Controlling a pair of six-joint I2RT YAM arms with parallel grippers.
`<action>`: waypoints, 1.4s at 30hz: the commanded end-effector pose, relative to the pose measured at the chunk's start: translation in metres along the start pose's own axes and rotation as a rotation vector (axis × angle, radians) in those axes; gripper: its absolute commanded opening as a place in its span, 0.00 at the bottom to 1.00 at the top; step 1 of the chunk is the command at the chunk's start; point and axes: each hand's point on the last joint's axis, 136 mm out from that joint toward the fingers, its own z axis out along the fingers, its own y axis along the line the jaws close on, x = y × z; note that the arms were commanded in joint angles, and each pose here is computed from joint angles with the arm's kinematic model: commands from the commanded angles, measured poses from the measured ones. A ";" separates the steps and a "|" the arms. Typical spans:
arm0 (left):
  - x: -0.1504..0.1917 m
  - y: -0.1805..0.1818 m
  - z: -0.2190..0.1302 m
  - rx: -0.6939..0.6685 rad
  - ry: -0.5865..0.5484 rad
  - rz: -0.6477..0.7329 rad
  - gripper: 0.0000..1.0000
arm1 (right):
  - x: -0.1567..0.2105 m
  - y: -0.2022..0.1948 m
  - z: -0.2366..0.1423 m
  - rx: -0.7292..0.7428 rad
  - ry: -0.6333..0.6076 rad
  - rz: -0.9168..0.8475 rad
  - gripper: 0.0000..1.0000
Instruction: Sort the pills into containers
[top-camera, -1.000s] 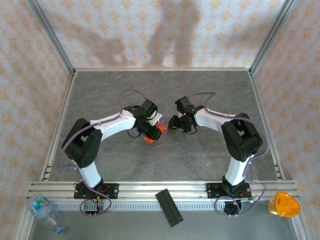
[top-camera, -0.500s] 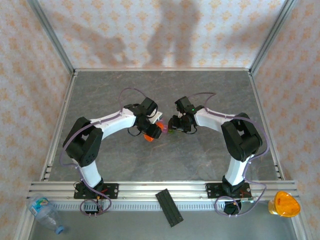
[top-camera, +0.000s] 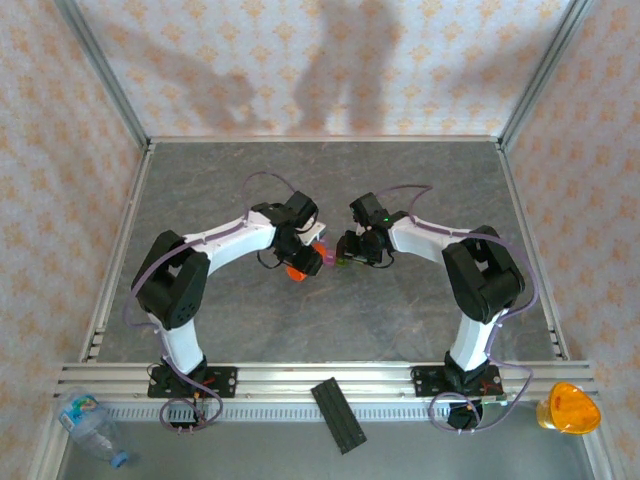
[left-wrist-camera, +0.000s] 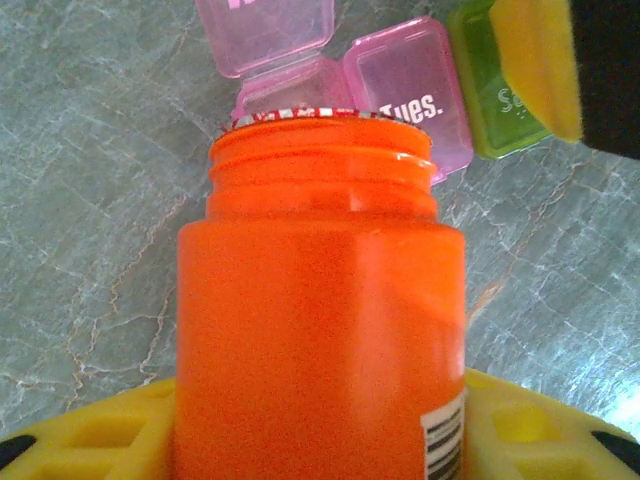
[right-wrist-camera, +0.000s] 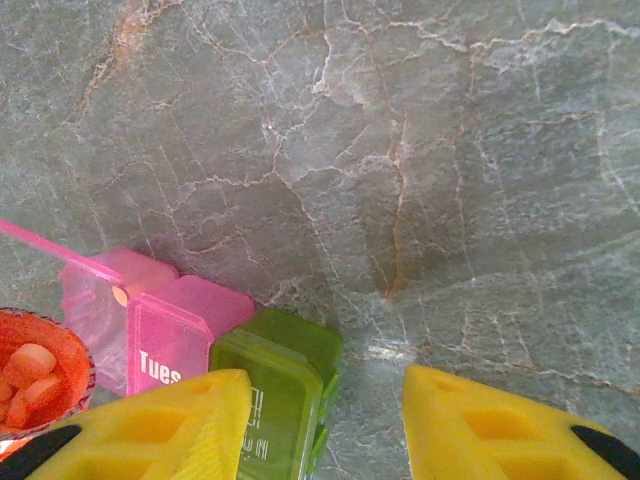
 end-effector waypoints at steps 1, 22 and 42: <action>-0.001 0.007 -0.003 -0.022 0.025 0.006 0.00 | 0.021 -0.028 0.017 0.111 0.068 0.012 0.44; -0.001 0.013 -0.011 -0.075 0.091 0.023 0.00 | 0.020 -0.027 0.016 0.112 0.065 0.007 0.44; -0.003 0.002 -0.006 -0.017 0.083 0.039 0.00 | 0.020 -0.028 0.018 0.119 0.071 0.012 0.44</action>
